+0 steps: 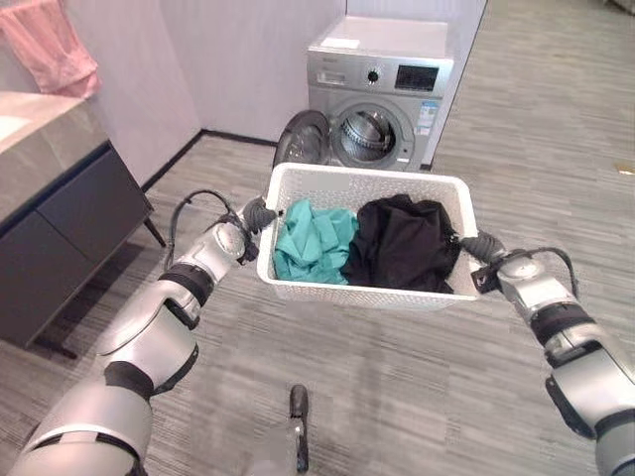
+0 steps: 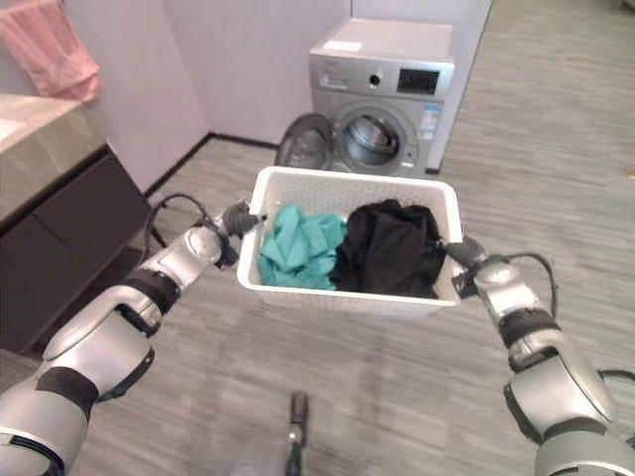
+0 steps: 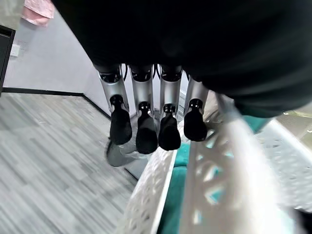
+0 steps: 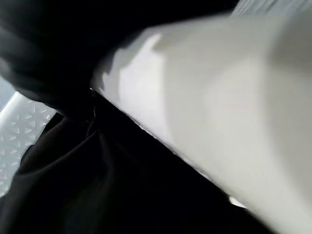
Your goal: Grab the laundry basket,head to the washer,open it,put in the laundry and shut it.
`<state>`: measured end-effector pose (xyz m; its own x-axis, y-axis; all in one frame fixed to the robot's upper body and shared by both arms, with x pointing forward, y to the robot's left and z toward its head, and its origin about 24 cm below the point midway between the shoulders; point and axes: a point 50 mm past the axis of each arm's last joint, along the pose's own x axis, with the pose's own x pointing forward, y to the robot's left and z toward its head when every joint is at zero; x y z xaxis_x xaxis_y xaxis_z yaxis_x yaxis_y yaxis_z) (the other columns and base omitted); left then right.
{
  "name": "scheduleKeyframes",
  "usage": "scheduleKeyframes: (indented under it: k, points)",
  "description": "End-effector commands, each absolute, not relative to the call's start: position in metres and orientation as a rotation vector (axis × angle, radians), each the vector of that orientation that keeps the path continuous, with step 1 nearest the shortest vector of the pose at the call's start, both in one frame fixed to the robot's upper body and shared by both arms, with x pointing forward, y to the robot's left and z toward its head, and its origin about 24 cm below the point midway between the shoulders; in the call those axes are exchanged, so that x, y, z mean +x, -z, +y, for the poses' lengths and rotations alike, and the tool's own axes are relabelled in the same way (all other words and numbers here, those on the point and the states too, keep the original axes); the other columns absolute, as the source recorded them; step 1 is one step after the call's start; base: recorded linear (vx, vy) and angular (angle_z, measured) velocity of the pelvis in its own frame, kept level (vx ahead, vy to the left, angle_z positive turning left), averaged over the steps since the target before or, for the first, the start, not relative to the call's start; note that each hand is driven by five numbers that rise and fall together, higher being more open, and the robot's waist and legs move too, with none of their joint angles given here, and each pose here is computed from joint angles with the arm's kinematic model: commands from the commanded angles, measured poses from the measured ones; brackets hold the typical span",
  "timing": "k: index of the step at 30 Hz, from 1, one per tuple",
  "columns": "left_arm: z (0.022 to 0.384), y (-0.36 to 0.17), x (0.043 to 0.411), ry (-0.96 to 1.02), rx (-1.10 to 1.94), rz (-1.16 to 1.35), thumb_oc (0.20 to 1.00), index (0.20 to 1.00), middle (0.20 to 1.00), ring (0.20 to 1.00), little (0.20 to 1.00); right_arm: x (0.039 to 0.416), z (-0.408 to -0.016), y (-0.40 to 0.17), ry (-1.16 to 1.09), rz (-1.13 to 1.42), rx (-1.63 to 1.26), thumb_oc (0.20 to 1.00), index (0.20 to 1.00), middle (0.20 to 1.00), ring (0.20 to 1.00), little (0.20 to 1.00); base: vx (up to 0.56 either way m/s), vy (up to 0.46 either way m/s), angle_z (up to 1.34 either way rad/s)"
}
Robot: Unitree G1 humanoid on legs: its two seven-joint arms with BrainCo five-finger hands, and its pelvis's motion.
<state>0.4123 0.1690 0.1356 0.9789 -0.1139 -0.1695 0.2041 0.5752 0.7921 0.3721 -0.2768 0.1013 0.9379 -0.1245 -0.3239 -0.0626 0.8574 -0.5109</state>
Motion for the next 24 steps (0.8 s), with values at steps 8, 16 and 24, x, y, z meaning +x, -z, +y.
scheduleKeyframes:
  k: [8, 16, 24]
  points:
    - [0.239, -0.177, 0.413, -0.083, 0.964, 0.105, 0.2, 0.2, 0.2, 0.2, 0.2, 0.365, -0.345, -0.158, 0.324, 0.273, -0.473, 0.2, 0.2, 0.2, 0.2, 0.2, 0.32, 0.184, -0.09]
    - [0.224, -0.187, 0.418, -0.063, 1.017, 0.058, 0.2, 0.2, 0.2, 0.2, 0.2, 0.353, -0.37, -0.17, 0.385, 0.305, -0.507, 0.2, 0.2, 0.2, 0.2, 0.2, 0.34, -0.121, 0.29]
    - [0.23, -0.185, 0.417, -0.08, 1.029, 0.062, 0.2, 0.2, 0.2, 0.2, 0.2, 0.359, -0.36, -0.168, 0.332, 0.306, -0.554, 0.2, 0.2, 0.2, 0.2, 0.2, 0.41, -0.22, 0.3]
